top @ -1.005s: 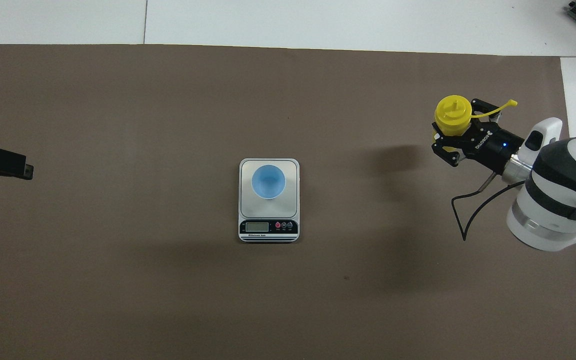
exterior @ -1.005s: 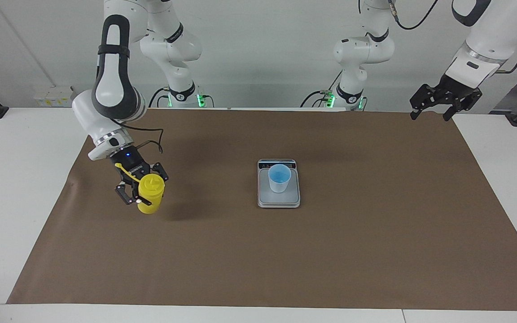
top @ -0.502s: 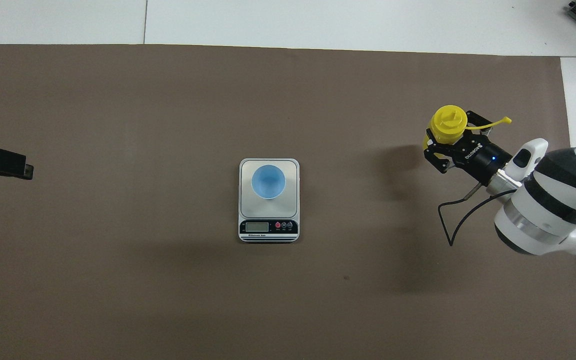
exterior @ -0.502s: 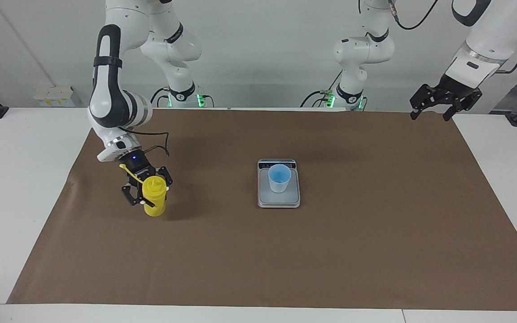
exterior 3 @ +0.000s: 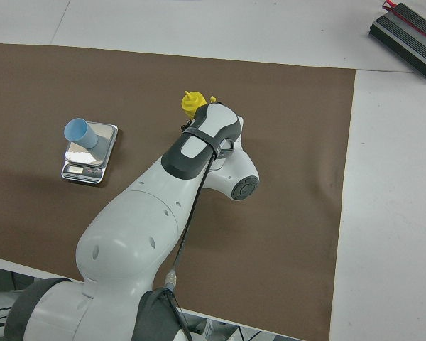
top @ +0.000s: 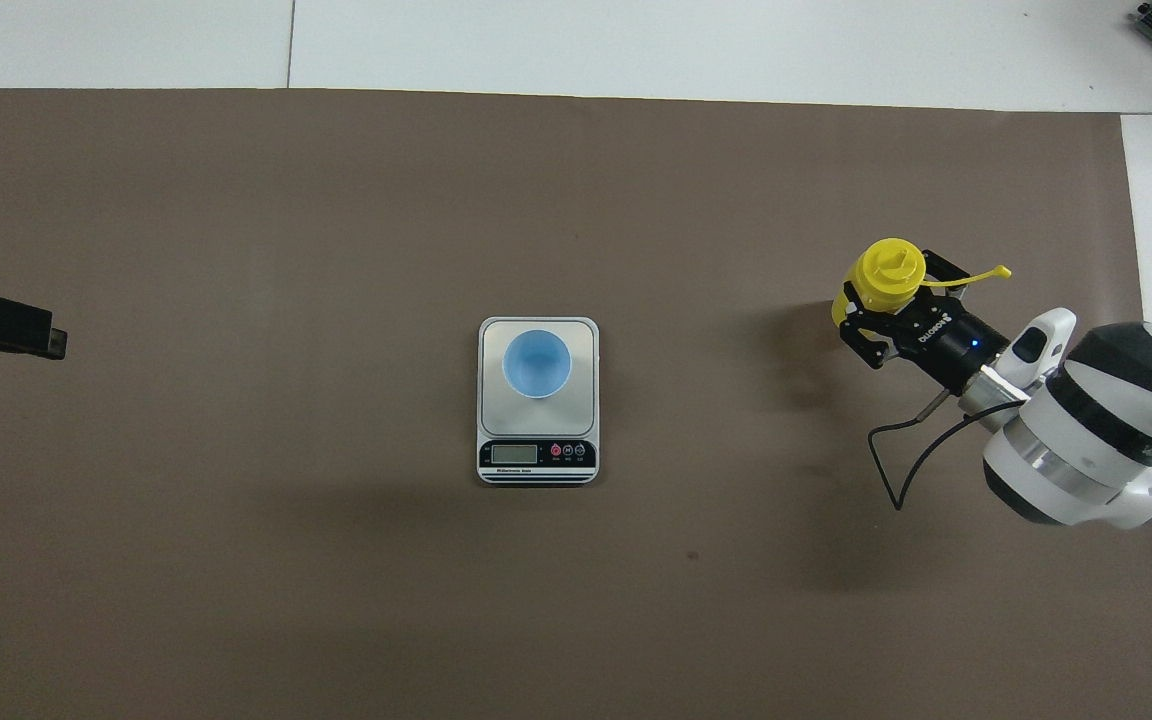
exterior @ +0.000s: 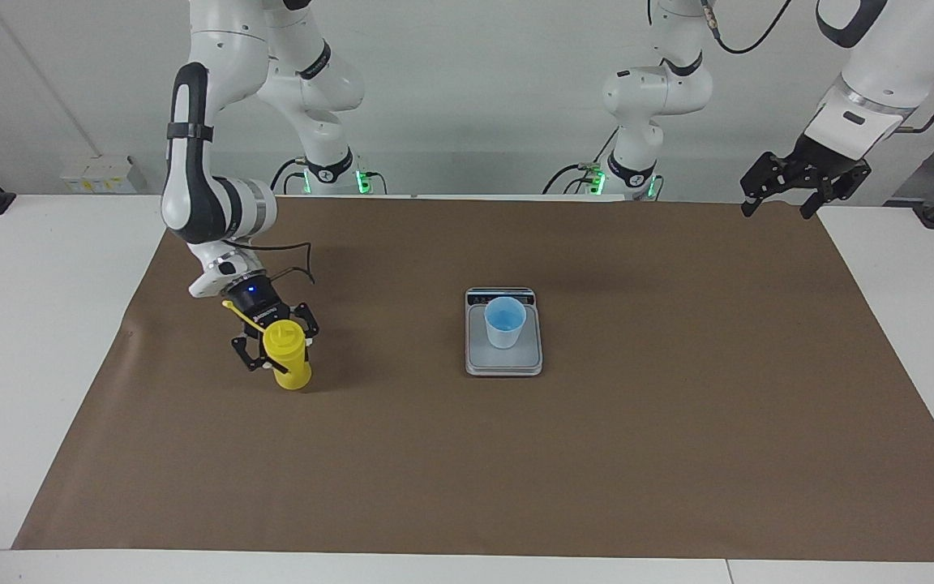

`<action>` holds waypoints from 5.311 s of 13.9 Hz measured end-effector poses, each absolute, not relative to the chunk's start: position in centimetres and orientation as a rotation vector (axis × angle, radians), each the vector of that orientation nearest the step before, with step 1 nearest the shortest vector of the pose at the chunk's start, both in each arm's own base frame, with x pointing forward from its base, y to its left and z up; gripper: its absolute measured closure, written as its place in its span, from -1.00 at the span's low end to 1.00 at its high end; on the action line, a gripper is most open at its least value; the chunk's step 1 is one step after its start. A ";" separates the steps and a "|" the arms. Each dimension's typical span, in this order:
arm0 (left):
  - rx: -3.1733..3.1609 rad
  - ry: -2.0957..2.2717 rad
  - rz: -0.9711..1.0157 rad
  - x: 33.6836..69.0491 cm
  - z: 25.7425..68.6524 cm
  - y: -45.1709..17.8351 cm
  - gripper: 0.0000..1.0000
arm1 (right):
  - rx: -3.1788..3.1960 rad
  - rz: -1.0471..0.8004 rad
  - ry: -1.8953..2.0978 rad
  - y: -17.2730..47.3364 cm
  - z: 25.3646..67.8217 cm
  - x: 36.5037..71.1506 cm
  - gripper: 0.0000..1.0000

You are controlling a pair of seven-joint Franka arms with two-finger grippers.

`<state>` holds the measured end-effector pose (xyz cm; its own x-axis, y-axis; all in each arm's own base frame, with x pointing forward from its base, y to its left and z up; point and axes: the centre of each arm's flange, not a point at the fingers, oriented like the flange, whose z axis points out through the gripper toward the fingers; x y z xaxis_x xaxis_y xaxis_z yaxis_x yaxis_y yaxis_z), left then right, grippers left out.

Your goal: Pour seasoning into cup on scale with both arms

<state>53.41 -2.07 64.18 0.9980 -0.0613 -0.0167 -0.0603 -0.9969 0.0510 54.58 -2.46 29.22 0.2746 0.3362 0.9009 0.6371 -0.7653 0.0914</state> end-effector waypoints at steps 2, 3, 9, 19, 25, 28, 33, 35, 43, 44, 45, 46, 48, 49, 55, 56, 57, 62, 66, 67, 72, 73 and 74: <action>3.090 -0.094 -0.028 53.4 64.2 -2.1 -1.00 | -2.266 -1.491 -0.850 -2.4 28.8 54.3 0.15; 3.090 -0.094 -0.028 53.4 64.2 -2.1 -1.00 | -2.267 -1.491 -0.839 -2.3 28.7 54.2 0.15; 3.090 -0.094 -0.028 53.4 64.2 -2.1 -1.00 | -2.263 -1.498 -0.835 -2.2 28.9 54.1 -1.00; 3.090 -0.094 -0.028 53.4 64.2 -2.1 -1.00 | -2.302 -1.500 -0.881 -2.5 29.7 53.4 -1.00; 3.090 -0.094 -0.028 53.4 64.2 -2.1 -1.00 | -2.350 -1.430 -1.092 -3.0 30.6 52.1 -1.00; 3.090 -0.094 -0.028 53.4 64.2 -2.1 -1.00 | -2.373 -1.398 -1.192 -3.5 31.1 51.8 -1.00; 3.090 -0.094 -0.028 53.4 64.2 -2.1 -1.00 | -2.372 -1.325 -1.430 -6.4 31.8 51.8 -1.00; 3.090 -0.094 -0.028 53.4 64.2 -2.1 -1.00 | -2.384 -1.296 -1.493 -8.1 31.9 51.7 -1.00; 3.090 -0.094 -0.028 53.4 64.2 -2.1 -1.00 | -2.328 -1.127 -1.952 -13.1 35.4 52.8 -1.00; 3.090 -0.094 -0.028 53.4 64.2 -2.1 -1.00 | -2.321 -1.099 -2.007 -13.5 36.6 53.4 -1.00; 3.090 -0.094 -0.028 53.4 64.2 -2.1 -1.00 | -2.312 -1.067 -2.048 -13.6 37.8 54.1 -1.00; 3.090 -0.094 -0.028 53.4 64.2 -2.1 -1.00 | -2.308 -1.023 -2.088 -13.6 39.3 54.9 -1.00; 3.090 -0.094 -0.028 53.4 64.2 -2.1 -1.00 | -2.320 -0.913 -2.130 -13.2 42.7 56.6 -1.00; 3.090 -0.094 -0.028 53.4 64.2 -2.1 -1.00 | -2.343 -0.846 -2.127 -12.9 44.6 57.4 -1.00; 3.090 -0.094 -0.028 53.4 64.2 -2.1 -1.00 | -2.596 -0.539 -1.890 -5.3 53.4 60.3 -1.00; 3.090 -0.094 -0.028 53.4 64.2 -2.1 -1.00 | -2.646 -0.527 -1.814 -3.6 54.5 60.5 -1.00; 3.090 -0.094 -0.028 53.4 64.2 -2.1 -1.00 | -2.703 -0.522 -1.708 -2.1 55.6 60.6 -1.00; 3.090 -0.094 -0.028 53.4 64.2 -2.1 -1.00 | -2.928 -0.465 -1.045 2.0 59.0 60.3 -1.00; 3.090 -0.094 -0.028 53.4 64.2 -2.1 -1.00 | -3.065 -0.316 -0.497 4.1 59.1 59.4 -1.00; 3.090 -0.094 -0.028 53.4 64.2 -2.1 -1.00 | -3.094 -0.281 -0.383 4.8 59.2 59.1 -1.00; 3.090 -0.094 -0.028 53.4 64.2 -2.1 -1.00 | -3.134 -0.124 -0.073 4.6 60.8 56.4 -1.00; 3.090 -0.094 -0.028 53.4 64.2 -2.1 -1.00 | -3.138 -0.083 -0.044 4.4 61.1 55.7 -1.00; 3.090 -0.094 -0.028 53.4 64.2 -2.1 -1.00 | -3.141 -0.050 -0.025 4.2 61.4 55.0 -1.00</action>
